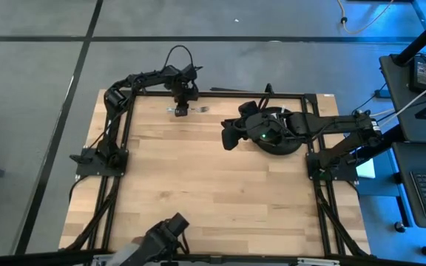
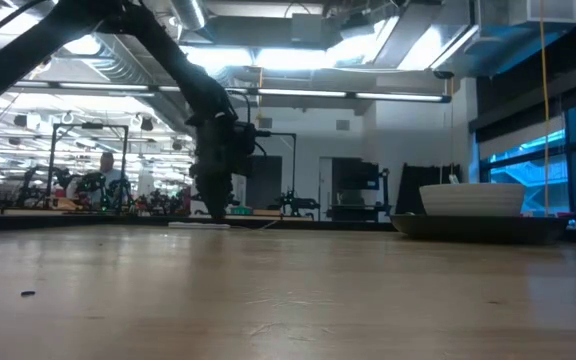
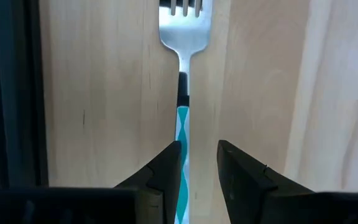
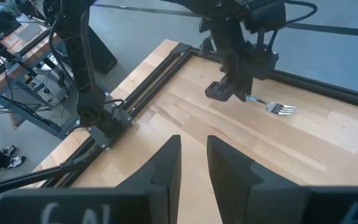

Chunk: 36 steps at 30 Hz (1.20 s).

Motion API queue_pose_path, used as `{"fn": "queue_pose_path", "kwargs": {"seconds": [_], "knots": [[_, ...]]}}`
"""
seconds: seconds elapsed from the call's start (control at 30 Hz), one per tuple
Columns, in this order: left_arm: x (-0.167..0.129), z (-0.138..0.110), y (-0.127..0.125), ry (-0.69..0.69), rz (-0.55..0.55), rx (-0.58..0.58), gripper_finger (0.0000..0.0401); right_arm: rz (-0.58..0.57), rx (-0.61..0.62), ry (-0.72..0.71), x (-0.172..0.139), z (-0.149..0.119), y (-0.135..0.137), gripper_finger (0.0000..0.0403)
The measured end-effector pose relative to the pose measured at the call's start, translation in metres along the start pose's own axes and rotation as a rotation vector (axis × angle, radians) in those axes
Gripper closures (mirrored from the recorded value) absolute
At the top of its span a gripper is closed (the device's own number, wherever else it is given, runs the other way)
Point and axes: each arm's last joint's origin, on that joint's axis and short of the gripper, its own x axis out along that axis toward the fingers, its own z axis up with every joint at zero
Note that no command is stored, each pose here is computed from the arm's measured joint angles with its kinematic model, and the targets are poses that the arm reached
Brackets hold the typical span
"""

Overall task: Set table place
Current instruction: Put the fork on the middle left side of the table

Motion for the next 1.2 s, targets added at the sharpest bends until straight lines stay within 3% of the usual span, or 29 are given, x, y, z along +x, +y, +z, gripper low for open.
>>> {"fn": "queue_pose_path", "kwargs": {"seconds": [0.37, 0.73, 0.93, 1.2], "knots": [[0.008, -0.011, 0.001, -0.043, -0.056, -0.017, 0.0303, 0.001, 0.007, 0.0, 0.0, 0.0, 0.0, 0.0323], [0.012, -0.004, -0.014, -0.018, -0.112, -0.063, 0.0303, 0.001, 0.008, -0.001, 0.0, 0.0, 0.0, 0.0323], [0.015, 0.004, -0.017, 0.057, 0.019, -0.02, 0.0304, 0.002, 0.008, 0.0, 0.0, 0.0, 0.0, 0.0323], [0.012, 0.008, -0.015, 0.038, 0.029, -0.017, 0.0308, 0.002, 0.004, 0.001, 0.0, 0.0, 0.0, 0.0323]]}}
